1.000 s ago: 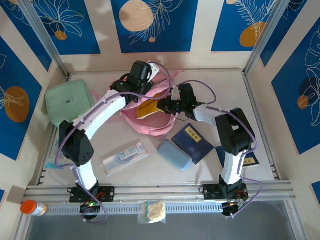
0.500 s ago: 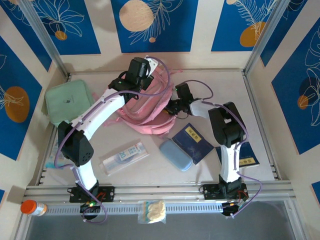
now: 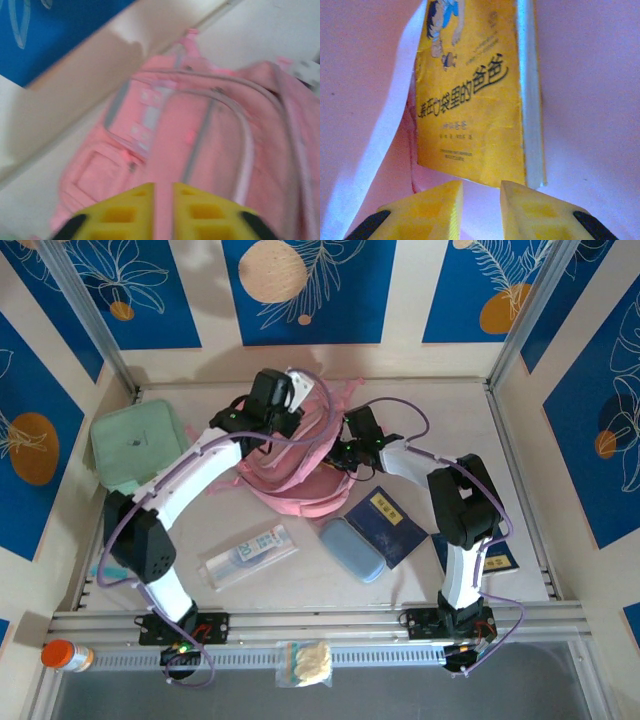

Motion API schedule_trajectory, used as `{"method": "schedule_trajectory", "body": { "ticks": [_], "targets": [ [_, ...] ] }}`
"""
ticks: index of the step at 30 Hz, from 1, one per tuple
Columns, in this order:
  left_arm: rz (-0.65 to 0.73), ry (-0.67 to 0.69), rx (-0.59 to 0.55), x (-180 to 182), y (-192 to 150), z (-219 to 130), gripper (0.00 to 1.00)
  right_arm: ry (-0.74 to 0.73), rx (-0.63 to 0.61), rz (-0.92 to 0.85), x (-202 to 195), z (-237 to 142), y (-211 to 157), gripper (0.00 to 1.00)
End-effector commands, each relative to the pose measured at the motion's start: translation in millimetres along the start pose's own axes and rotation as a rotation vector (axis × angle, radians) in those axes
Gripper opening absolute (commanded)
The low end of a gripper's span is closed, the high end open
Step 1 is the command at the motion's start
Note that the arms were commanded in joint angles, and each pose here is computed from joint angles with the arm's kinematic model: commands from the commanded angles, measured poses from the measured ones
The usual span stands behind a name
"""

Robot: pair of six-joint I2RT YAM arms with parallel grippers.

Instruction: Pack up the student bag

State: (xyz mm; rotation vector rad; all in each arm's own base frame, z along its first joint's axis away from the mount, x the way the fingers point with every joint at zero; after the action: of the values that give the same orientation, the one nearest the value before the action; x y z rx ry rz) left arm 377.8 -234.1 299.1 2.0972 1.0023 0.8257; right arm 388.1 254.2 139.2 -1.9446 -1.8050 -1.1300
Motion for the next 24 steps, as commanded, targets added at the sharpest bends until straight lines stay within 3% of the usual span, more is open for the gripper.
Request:
{"method": "schedule_trajectory", "body": {
  "ticks": [1, 3, 7, 13, 15, 17, 24],
  "targets": [
    [-0.061, -0.234, -0.013, -32, -21, -23, 0.31, 0.036, -0.003, -0.024, 17, -3, 7, 0.25],
    [-0.101, -0.328, 0.010, -46, -36, -27, 0.41, 0.041, 0.009, -0.015, 15, 0, 5, 0.23],
    [-0.143, -0.440, 0.023, -64, -55, -29, 0.50, 0.044, 0.007, -0.031, 20, 2, 2, 0.23],
    [-0.186, -0.527, 0.011, -76, -62, -32, 0.59, 0.050, 0.014, -0.027, 21, 4, 3, 0.23],
    [-0.190, -0.491, 0.035, -75, -71, -22, 0.60, 0.057, 0.021, -0.032, 23, 5, 2, 0.23],
    [-0.186, -0.420, 0.067, -70, -76, -11, 0.59, 0.052, 0.016, -0.036, 23, 5, 2, 0.23],
    [-0.175, -0.280, 0.042, -59, -74, 13, 0.34, 0.062, 0.020, -0.034, 27, 3, -1, 0.23]
  ]
}}
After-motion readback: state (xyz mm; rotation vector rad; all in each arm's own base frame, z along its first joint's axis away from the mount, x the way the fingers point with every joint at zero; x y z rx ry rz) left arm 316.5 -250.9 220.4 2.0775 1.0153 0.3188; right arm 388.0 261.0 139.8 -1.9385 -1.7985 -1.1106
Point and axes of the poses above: each hand's point on the last joint's axis, 136 mm out from that joint toward the fingers, its own z axis out along the fingers, its own x axis along the line the jaws close on, y = z × x, the point moved 6 cm from there along -z, back along the fingers, and after that the axes turned 3 degrees about -z, right-handed, at the moved point
